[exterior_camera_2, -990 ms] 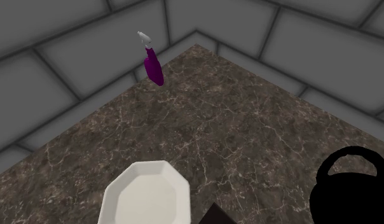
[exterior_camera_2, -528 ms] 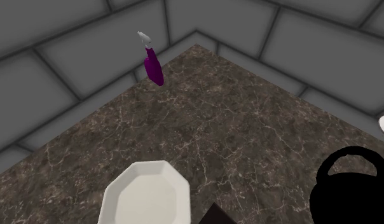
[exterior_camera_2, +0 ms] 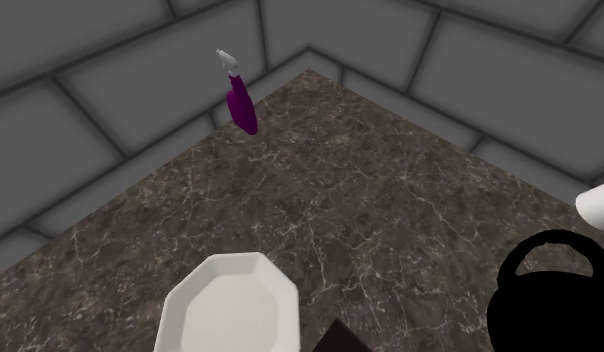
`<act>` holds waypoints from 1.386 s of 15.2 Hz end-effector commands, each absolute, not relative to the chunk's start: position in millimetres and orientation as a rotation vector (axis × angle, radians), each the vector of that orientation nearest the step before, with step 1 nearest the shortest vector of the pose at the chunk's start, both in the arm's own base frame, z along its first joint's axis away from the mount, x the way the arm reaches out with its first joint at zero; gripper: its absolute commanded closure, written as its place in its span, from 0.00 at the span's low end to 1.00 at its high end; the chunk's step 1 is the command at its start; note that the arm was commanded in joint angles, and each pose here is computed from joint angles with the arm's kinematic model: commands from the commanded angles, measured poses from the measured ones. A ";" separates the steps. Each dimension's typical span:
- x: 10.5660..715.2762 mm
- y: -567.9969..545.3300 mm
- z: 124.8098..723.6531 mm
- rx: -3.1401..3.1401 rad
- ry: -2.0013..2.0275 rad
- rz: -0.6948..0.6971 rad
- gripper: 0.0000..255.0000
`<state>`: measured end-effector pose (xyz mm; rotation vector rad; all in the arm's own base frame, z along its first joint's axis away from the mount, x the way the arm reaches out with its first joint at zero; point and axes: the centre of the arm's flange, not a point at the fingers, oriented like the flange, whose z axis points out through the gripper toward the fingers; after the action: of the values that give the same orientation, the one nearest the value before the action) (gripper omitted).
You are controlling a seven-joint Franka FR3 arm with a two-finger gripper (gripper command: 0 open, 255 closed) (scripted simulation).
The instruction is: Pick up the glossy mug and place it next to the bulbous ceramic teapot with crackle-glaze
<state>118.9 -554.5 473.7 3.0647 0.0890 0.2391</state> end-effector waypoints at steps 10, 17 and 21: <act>118.2 -554.9 416.1 3.064 0.089 0.240 1.00; 118.2 -554.9 379.1 3.064 0.089 0.240 1.00; 118.2 -554.9 358.3 3.064 0.089 0.240 1.00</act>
<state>117.5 -554.6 364.1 3.0646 0.0893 0.2391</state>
